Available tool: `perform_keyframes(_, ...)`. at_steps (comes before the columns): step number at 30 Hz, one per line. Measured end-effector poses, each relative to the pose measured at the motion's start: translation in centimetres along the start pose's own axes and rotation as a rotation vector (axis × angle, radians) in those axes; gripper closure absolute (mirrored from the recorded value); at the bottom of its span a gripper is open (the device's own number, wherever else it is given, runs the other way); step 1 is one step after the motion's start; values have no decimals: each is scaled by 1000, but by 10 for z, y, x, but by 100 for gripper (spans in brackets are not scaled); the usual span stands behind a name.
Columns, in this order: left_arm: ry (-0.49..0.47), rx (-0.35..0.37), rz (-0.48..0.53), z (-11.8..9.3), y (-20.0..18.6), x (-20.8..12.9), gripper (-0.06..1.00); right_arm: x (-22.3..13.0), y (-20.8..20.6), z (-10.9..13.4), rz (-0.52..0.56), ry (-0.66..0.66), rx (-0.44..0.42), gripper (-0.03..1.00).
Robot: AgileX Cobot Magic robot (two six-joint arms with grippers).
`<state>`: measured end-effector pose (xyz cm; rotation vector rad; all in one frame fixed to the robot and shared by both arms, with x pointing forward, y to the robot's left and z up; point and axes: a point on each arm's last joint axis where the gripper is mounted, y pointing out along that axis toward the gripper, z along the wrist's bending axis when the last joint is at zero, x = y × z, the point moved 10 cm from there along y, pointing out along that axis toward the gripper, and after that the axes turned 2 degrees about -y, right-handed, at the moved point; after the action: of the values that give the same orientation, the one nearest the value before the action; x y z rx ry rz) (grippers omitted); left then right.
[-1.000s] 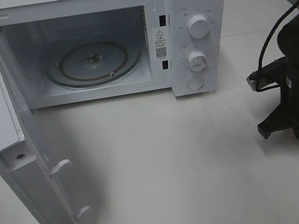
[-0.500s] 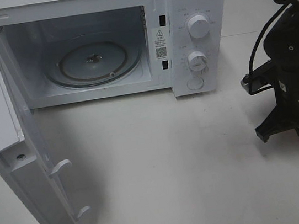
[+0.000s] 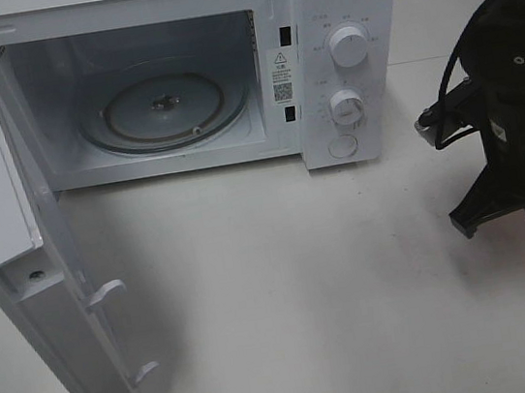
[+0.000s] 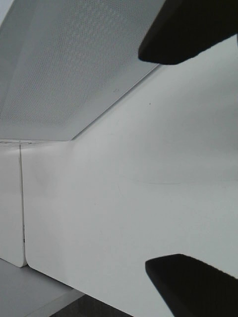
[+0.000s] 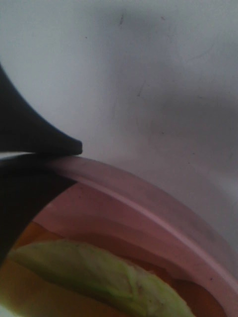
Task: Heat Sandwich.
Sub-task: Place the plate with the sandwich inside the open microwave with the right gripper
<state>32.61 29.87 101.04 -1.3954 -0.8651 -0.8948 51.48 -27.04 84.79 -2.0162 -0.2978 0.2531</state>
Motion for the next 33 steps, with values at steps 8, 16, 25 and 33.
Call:
perform_keyframes(8,0,0,0,0,0,0,-4,-23,-20,10,-24,-57,-12,92)
perform_keyframes(16,0,0,0,0,0,0,-4,-39,-43,22,-55,-122,-12,92)
perform_keyframes(25,0,0,0,0,0,0,-4,-57,-63,41,-104,-230,-11,92)
perform_keyframes(33,0,0,0,0,0,0,-4,-65,-80,55,-164,-319,-11,92)
